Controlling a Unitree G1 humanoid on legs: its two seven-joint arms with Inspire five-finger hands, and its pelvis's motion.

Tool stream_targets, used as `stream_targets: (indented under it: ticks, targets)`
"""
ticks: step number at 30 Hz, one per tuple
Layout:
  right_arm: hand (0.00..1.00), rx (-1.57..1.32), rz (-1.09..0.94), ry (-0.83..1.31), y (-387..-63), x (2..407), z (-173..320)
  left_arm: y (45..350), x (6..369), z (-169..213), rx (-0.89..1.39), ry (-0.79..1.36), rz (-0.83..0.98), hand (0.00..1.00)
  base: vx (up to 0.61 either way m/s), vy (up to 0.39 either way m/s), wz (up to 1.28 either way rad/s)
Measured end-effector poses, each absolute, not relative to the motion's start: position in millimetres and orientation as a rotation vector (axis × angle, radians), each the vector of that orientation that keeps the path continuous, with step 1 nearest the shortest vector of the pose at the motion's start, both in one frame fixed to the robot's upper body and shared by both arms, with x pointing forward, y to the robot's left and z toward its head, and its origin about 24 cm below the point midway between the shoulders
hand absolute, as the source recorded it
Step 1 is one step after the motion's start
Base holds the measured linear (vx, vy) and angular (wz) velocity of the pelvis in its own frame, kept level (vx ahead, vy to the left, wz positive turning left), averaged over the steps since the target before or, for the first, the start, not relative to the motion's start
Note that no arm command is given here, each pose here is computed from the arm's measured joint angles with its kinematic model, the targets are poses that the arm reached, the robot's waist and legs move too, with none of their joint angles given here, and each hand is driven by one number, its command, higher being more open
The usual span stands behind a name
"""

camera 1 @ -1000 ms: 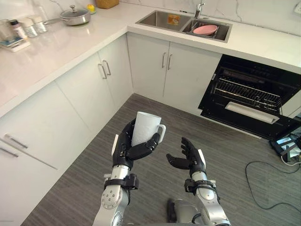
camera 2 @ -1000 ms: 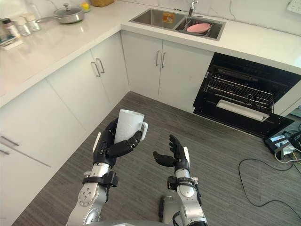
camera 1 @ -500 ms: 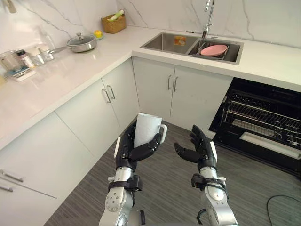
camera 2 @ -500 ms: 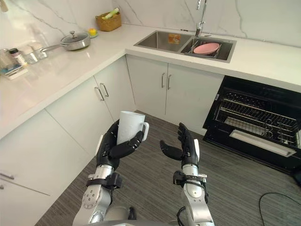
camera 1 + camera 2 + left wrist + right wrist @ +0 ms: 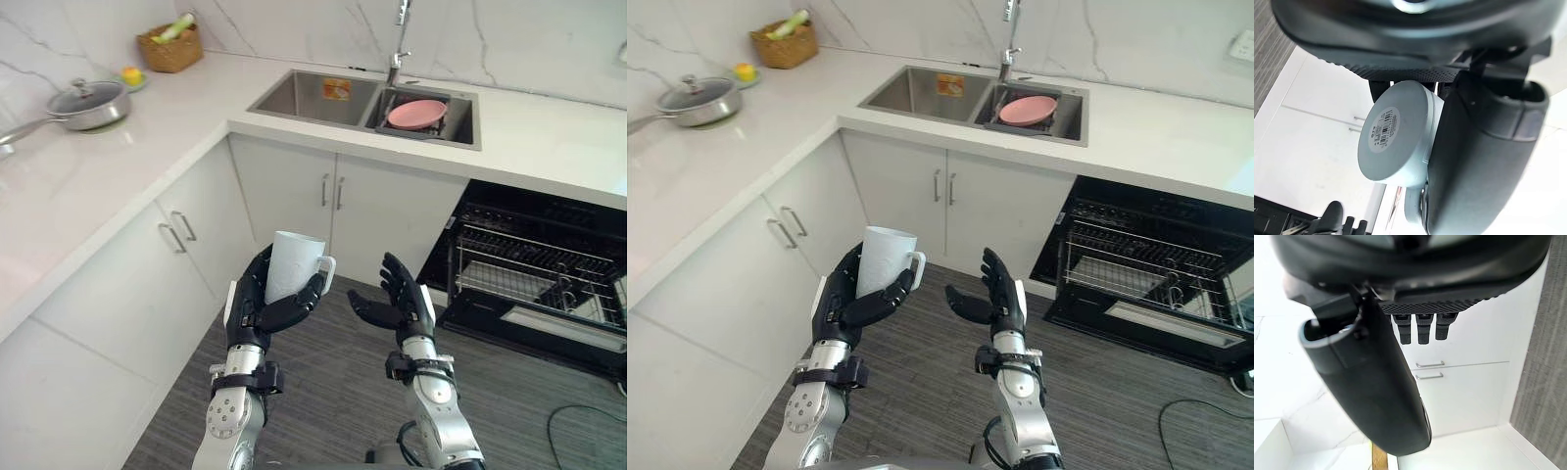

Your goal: Walk over to the sink, pick up the cup, carry it to the dishwasher, place the cup inside the dishwasher, then close the dishwasher door

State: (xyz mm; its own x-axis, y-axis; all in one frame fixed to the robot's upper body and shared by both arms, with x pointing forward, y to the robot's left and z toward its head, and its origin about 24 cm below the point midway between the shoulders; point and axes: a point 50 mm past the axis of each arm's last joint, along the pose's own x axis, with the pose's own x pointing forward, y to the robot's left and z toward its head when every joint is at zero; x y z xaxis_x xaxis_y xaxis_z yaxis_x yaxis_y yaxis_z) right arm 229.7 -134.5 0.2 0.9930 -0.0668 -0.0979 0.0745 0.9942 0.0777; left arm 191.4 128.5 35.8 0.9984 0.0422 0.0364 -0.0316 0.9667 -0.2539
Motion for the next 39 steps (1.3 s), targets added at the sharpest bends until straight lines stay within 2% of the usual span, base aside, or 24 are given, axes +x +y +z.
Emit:
stream_targets:
  ticks: [7, 13, 20, 29, 36, 39]
  targets:
    - [0.9, 0.056, -0.164, 0.072, -160, 218, 5, 120, 200, 25, -0.26, 0.005, 0.037, 0.3, 0.39, -0.133, -0.15]
    - [0.9, 0.093, -0.159, -0.062, -155, 212, 33, 116, 196, 24, -0.284, 0.012, 0.036, 0.3, 0.28, -0.008, -0.38]
    - [0.9, 0.109, -0.171, 0.0, -158, 211, 19, 118, 192, 21, -0.283, 0.026, 0.048, 0.3, 0.25, 0.199, -0.51]
    - [0.9, 0.164, -0.139, 0.005, -143, 219, 18, 123, 192, 22, -0.22, 0.024, 0.023, 0.3, 0.25, 0.253, -0.56]
    - [0.9, 0.26, 0.02, -0.048, -120, 233, 32, 139, 200, 29, -0.185, -0.023, 0.106, 0.3, 0.11, -0.019, -0.58]
    - [0.9, 0.241, 0.029, -0.021, -128, 227, 25, 136, 202, 27, -0.188, -0.017, 0.12, 0.3, 0.15, -0.096, -0.26]
